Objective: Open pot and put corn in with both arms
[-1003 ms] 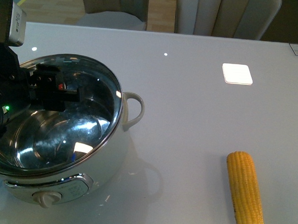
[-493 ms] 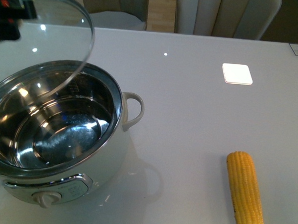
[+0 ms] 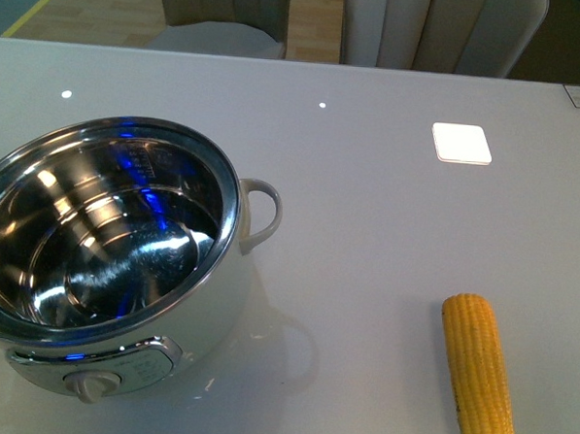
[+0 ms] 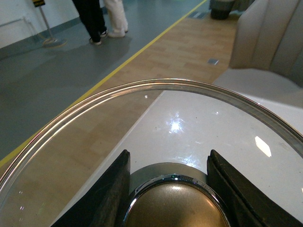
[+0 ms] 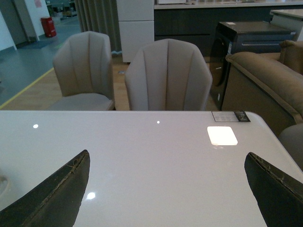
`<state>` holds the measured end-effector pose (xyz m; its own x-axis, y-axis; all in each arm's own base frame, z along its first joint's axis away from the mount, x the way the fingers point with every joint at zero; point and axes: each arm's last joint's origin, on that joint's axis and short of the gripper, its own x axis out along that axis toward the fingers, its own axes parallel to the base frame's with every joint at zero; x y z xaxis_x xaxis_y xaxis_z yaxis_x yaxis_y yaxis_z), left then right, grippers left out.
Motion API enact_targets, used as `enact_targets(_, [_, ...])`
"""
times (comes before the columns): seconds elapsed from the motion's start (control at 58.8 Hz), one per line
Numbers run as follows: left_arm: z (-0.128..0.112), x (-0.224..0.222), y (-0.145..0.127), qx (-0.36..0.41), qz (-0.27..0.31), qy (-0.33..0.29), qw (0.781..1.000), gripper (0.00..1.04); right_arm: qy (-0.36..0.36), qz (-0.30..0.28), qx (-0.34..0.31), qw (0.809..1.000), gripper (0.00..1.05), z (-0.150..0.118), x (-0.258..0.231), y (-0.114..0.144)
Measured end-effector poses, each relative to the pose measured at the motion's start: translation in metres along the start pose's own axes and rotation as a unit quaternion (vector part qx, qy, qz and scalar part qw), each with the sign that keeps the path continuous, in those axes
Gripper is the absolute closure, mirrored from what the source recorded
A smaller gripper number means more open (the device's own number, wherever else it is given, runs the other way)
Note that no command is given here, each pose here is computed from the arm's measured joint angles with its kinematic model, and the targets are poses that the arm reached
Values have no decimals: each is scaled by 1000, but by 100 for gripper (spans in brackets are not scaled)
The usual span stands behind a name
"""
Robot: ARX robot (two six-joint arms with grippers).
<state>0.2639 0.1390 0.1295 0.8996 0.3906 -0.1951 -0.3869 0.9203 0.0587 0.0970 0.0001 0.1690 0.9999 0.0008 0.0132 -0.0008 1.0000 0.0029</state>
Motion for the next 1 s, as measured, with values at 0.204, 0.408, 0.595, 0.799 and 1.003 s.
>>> enact_targets(0.204, [-63, -1, 32, -7, 33, 66, 997, 62, 0, 0, 0, 1000, 9, 0, 0, 0])
enact_targets(0.408, [-106, -1, 38, -19, 46, 107, 993, 62, 0, 0, 0, 1000, 9, 0, 0, 0])
enact_targets(0.595, [-137, 0, 37, -25, 55, 146, 987, 62, 0, 0, 0, 1000, 9, 0, 0, 0])
enact_targets(0.799, [-143, 21, 35, -18, 51, 133, 990, 62, 0, 0, 0, 1000, 9, 0, 0, 0])
enact_targets(1.003, [-164, 61, 18, -5, 30, 141, 990, 62, 0, 0, 0, 1000, 9, 0, 0, 0])
